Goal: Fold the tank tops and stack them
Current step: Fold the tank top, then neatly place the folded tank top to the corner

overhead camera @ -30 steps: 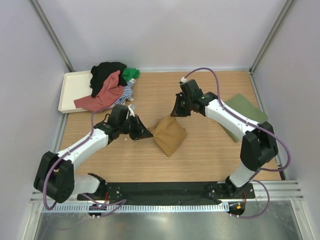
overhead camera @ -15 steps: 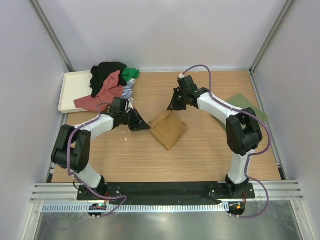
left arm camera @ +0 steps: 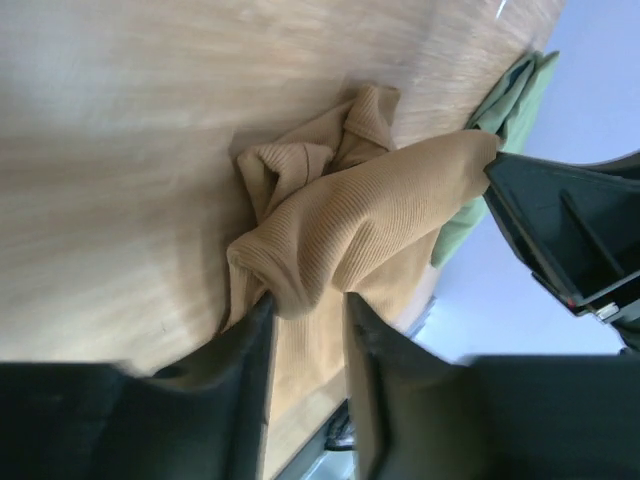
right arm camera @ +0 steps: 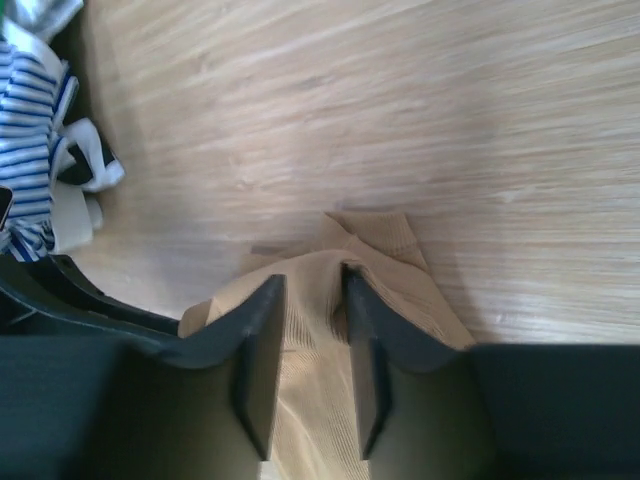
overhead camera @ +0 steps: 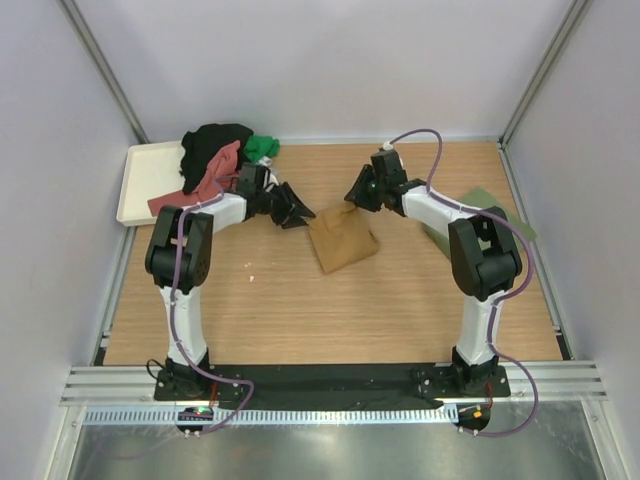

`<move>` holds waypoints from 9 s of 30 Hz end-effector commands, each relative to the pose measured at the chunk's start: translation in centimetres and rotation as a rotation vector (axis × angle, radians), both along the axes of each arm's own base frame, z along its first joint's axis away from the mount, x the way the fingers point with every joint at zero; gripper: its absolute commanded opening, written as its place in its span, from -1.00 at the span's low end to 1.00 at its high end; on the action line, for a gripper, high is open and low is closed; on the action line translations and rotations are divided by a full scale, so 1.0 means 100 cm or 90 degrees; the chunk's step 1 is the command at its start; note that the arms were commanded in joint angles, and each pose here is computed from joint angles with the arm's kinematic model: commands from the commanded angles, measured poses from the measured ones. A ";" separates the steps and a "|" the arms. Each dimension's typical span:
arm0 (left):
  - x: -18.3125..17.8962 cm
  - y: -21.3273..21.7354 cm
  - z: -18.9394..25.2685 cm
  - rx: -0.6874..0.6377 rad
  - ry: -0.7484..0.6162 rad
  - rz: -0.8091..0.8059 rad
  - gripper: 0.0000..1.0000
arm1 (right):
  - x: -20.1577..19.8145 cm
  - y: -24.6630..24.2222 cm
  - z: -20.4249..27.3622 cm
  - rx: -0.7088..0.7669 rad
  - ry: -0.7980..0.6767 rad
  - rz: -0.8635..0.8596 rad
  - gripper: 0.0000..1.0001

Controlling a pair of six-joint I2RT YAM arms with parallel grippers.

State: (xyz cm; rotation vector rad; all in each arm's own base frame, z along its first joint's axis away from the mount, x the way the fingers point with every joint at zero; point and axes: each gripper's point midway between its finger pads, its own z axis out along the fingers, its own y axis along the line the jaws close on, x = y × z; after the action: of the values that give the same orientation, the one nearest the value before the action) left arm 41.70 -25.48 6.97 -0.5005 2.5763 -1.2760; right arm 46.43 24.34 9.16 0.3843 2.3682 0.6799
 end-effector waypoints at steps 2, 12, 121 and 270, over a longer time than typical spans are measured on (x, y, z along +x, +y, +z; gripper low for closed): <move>0.028 -0.010 0.023 -0.027 -0.063 -0.020 -0.04 | 0.016 -0.008 0.014 -0.004 -0.067 -0.037 0.05; 0.010 0.004 0.043 0.064 -0.119 -0.038 0.29 | -0.012 -0.049 0.013 -0.068 -0.081 0.005 0.32; -0.024 -0.082 0.013 0.169 -0.168 -0.092 -0.05 | -0.164 -0.048 -0.057 0.253 0.085 0.148 -0.82; -0.046 -0.164 0.068 0.114 -0.239 -0.068 -1.00 | -0.063 -0.095 0.069 -0.032 -0.029 0.041 -0.98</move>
State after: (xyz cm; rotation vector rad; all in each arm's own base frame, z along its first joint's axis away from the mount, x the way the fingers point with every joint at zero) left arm 36.08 -38.73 10.89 -0.1383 2.4918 -0.9437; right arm 39.10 16.17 12.65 0.2794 2.4348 0.6531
